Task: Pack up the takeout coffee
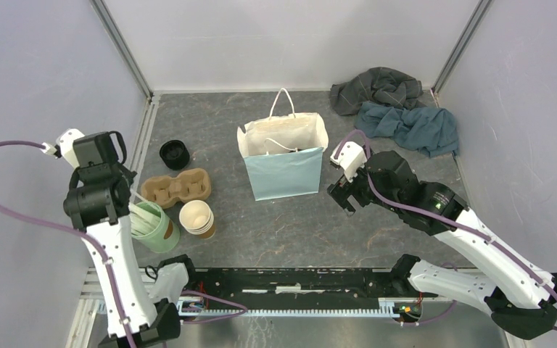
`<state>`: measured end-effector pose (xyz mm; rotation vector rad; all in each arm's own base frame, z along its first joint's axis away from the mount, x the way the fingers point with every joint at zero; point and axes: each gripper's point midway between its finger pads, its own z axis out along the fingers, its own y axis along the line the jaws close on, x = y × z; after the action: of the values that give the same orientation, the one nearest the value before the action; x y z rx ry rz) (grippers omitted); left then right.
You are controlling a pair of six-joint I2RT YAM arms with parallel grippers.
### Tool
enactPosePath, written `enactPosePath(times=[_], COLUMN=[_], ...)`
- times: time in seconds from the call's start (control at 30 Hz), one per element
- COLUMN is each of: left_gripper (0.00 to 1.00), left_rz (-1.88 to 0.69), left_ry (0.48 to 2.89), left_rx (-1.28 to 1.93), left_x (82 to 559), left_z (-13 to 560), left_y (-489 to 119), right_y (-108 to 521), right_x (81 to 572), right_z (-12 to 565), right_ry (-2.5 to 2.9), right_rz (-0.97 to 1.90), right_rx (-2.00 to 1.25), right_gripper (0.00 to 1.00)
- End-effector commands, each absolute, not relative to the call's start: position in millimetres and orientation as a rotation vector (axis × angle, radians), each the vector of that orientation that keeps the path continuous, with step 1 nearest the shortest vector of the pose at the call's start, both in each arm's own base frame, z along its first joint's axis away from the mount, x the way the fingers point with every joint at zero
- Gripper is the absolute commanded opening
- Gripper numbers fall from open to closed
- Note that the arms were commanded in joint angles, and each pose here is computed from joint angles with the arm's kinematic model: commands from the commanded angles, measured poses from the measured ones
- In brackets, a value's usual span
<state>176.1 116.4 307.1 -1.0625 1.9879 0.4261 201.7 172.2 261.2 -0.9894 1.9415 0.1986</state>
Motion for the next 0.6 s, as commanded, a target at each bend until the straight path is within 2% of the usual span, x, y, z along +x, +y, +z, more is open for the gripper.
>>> enactPosePath(times=[0.0, 0.17, 0.3, 0.43, 0.57], left_gripper=[0.02, 0.02, 0.02, 0.02, 0.02], left_rz=[0.157, -0.251, -0.504, -0.654, -0.716], left_ry=[1.779, 1.581, 1.552, 1.519, 1.563], left_rx=[-0.908, -0.553, -0.315, -0.118, 0.014], left_x=[196, 228, 251, 259, 273], left_z=[375, 459, 502, 537, 530], left_y=[89, 26, -18, -46, -74], right_y=[165, 156, 148, 143, 142], right_x=[207, 207, 208, 207, 209], right_z=[288, 304, 313, 318, 319], right_ry=[1.916, 1.907, 1.917, 1.931, 1.946], right_rz=[0.169, 0.145, 0.127, 0.124, 0.115], right_rx=[-0.915, -0.858, -0.798, -0.745, -0.712], right_gripper=[0.98, 0.98, 0.98, 0.98, 0.98])
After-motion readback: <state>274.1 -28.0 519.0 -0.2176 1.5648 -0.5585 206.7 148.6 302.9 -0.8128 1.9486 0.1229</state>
